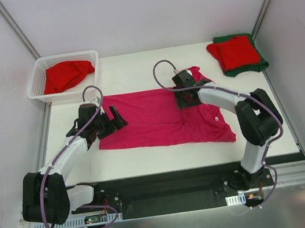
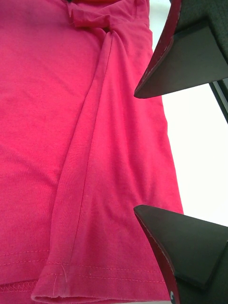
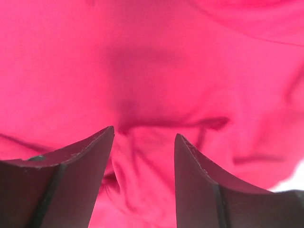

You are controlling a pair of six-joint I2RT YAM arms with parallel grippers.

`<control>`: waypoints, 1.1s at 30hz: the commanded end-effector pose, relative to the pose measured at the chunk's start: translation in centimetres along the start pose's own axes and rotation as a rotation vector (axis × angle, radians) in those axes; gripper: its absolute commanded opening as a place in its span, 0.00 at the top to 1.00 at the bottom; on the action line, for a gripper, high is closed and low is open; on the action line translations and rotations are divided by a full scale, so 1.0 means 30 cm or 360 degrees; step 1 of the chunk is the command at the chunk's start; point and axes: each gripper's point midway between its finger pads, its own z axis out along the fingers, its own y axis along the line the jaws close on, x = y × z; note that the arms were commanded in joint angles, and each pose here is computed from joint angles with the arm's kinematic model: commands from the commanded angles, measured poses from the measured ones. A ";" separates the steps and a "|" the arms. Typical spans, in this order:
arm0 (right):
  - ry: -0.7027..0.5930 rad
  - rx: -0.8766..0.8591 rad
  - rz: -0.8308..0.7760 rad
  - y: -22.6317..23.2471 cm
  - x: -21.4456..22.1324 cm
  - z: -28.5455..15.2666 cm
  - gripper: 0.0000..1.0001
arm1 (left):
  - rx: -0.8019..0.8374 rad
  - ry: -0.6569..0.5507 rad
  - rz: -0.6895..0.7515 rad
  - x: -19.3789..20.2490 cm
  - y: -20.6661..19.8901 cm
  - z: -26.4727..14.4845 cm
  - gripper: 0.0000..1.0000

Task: Fold and stack the t-shirts
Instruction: Fold the flattened tshirt in 1/3 of the way

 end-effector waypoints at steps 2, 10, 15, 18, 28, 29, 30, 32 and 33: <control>-0.0243 0.0113 0.0066 -0.095 -0.092 -0.206 0.44 | 0.0041 -0.0063 0.0011 -0.025 -0.014 -0.016 0.04; -0.0113 0.0114 0.0147 -0.131 0.051 -0.217 0.99 | 0.0058 -0.0058 0.0008 -0.021 -0.020 -0.019 0.04; 0.0073 0.0096 0.0167 -0.124 0.191 -0.146 0.99 | 0.0068 -0.0057 0.0012 -0.019 -0.024 -0.023 0.04; 0.0124 0.0076 0.0183 -0.116 0.240 -0.118 0.99 | 0.0068 -0.0057 0.0014 -0.017 -0.023 -0.023 0.04; 0.0146 0.0183 0.0130 -0.143 0.240 -0.074 0.99 | 0.0069 -0.0059 0.0020 -0.024 -0.026 -0.021 0.04; 0.0147 0.0208 0.0125 -0.150 0.240 -0.068 0.99 | 0.0068 -0.0057 0.0017 -0.024 -0.026 -0.020 0.04; 0.0150 0.0224 0.0109 -0.156 0.239 -0.067 0.99 | 0.0066 -0.0053 0.0018 -0.022 -0.024 -0.019 0.04; 0.0157 0.0259 0.0096 -0.163 0.232 -0.058 0.99 | 0.0065 -0.0047 0.0014 -0.020 -0.023 -0.017 0.04; 0.0168 0.0274 0.0087 -0.168 0.236 -0.055 0.99 | 0.0069 -0.0048 0.0017 -0.022 -0.025 -0.017 0.04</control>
